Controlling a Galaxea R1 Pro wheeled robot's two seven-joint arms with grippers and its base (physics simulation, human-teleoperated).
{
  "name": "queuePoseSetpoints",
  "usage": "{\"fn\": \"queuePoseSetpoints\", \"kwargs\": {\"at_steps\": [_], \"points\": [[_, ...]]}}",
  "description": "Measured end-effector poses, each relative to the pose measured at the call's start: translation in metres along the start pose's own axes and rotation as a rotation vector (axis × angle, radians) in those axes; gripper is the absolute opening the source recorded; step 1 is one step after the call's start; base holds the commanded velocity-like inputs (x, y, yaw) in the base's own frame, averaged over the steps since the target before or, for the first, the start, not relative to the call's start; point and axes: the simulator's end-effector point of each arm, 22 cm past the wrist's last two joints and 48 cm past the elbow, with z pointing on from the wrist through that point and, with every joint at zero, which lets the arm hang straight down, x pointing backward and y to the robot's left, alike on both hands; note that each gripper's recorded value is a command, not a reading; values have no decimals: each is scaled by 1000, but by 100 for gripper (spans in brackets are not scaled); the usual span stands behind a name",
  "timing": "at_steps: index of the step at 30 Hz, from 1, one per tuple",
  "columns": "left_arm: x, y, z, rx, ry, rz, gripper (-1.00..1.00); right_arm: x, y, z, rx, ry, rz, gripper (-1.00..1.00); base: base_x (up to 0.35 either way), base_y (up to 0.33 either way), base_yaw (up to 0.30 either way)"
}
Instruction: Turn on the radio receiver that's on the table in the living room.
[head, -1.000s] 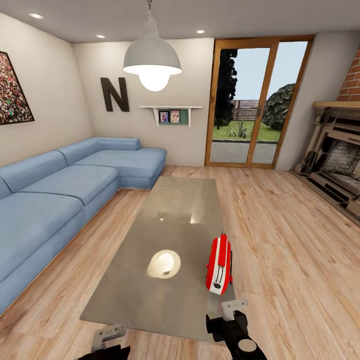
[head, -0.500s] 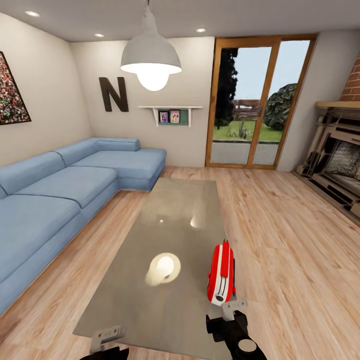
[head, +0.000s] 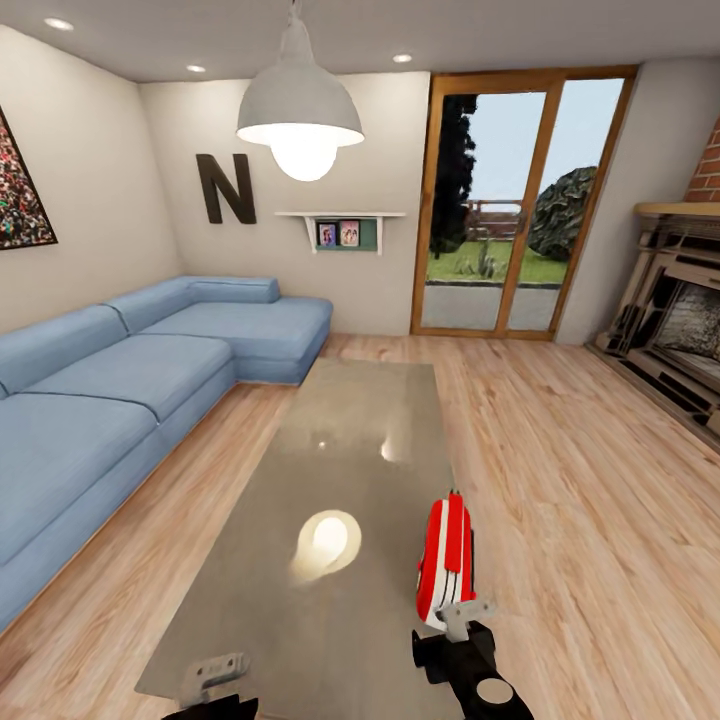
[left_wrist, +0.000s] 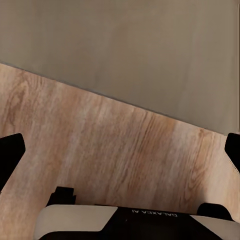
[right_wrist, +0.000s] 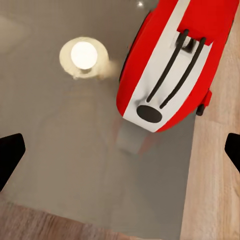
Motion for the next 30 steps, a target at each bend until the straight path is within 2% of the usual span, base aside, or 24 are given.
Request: {"fn": "queuePoseSetpoints", "kwargs": {"at_steps": [30], "points": [[0, -3, 0, 4, 1, 2, 100, -1, 0, 0, 1, -2, -1, 100, 19, 0, 0]]}}
